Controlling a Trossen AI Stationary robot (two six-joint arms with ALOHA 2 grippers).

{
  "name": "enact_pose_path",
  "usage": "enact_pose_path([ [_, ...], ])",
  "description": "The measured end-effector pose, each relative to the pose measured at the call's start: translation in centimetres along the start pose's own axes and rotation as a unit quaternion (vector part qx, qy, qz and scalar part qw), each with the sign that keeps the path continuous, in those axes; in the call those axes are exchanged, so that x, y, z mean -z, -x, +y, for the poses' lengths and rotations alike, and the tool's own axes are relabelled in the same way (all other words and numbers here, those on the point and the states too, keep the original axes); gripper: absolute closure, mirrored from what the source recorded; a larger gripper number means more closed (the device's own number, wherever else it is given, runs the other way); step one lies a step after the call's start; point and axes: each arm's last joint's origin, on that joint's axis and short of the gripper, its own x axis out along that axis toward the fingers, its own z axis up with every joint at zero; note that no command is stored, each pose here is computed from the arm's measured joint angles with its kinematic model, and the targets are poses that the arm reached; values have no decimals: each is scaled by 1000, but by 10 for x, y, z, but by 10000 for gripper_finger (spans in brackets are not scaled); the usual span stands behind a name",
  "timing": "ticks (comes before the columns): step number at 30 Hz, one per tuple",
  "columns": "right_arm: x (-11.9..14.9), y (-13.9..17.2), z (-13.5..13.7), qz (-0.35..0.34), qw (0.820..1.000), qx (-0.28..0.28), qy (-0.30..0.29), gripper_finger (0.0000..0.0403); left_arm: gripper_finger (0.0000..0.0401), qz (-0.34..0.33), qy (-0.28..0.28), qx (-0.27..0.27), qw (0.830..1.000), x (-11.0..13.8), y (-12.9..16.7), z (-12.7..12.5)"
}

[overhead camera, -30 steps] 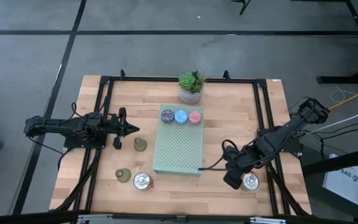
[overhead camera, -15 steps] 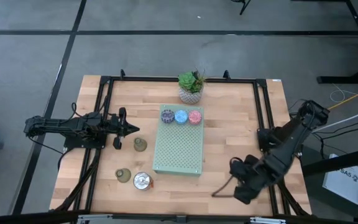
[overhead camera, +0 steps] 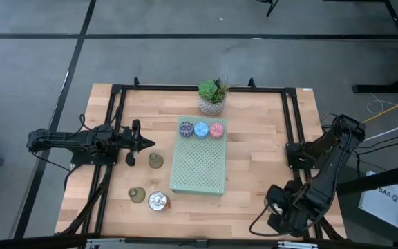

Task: Pick & Place candle stick holders
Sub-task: Put the right silver scented candle on the shelf

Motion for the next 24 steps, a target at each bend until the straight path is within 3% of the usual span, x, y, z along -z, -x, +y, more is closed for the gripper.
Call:
enact_pose_path([
  [4,4,-3,-5,16,999,38,-31,3,395,0,0,0,1000,0,0,0],
  [12,3,-5,-6,0,999,41,-33,3,395,0,0,0,1000,0,0,0],
  [24,6,-31,-16,-4,997,54,-52,3,395,0,0,0,1000,0,0,0],
])
